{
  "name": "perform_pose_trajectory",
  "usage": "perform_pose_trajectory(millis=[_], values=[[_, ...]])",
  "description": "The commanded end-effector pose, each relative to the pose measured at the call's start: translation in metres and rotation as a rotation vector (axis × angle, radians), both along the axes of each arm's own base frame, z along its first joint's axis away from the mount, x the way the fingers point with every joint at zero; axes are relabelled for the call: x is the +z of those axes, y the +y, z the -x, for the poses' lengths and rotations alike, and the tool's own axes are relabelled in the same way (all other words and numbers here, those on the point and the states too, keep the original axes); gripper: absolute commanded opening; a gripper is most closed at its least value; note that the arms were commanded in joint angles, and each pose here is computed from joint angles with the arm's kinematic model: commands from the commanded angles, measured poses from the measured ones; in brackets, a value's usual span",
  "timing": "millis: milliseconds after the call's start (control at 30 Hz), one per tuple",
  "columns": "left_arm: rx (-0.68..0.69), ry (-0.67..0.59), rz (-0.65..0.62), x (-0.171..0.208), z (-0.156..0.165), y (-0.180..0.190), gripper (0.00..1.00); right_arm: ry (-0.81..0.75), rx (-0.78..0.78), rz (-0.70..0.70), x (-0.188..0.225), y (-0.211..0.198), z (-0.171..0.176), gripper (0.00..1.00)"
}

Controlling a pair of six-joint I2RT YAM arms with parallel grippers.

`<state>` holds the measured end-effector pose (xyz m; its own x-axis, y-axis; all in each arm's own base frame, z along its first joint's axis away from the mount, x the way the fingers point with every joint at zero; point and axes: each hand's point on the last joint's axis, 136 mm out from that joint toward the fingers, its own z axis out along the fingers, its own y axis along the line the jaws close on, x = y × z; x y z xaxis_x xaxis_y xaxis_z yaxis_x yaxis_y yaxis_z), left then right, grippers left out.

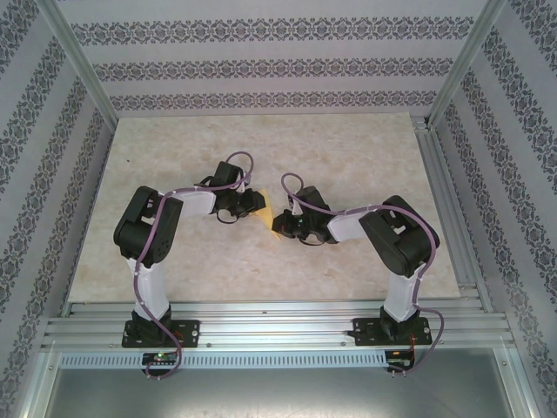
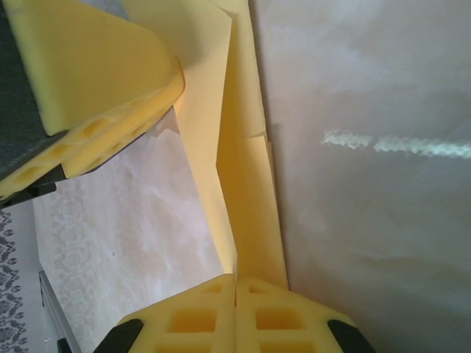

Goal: Fold a paper plane with a square sheet of paper (pick it up from the middle)
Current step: Fold the wing for the fifth time at the center of the table.

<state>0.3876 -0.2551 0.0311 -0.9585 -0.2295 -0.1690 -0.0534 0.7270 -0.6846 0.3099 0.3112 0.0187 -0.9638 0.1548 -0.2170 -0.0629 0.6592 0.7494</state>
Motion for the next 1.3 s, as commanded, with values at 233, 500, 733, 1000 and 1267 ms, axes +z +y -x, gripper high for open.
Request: perform_pose_trajectory(millis=[233, 500, 733, 1000, 1267], values=[[-0.071, -0.101, 0.091, 0.043, 0.004, -0.018, 0.37, 0.103, -0.076, -0.039, -0.023, -0.009, 0.000, 0.02], [-0.108, -0.085, 0.082, 0.036, 0.019, -0.026, 0.37, 0.127, -0.094, -0.026, -0.027, -0.015, 0.001, 0.02], [-0.098, -0.059, 0.038, 0.021, 0.024, -0.023, 0.34, 0.138, -0.099, -0.014, -0.029, -0.017, 0.002, 0.03], [-0.094, -0.055, -0.007, 0.008, 0.020, -0.019, 0.32, 0.146, -0.101, -0.003, -0.032, -0.019, 0.003, 0.02], [-0.102, -0.062, -0.012, 0.003, 0.016, -0.021, 0.31, 0.155, -0.091, 0.005, -0.033, -0.018, 0.004, 0.02]])
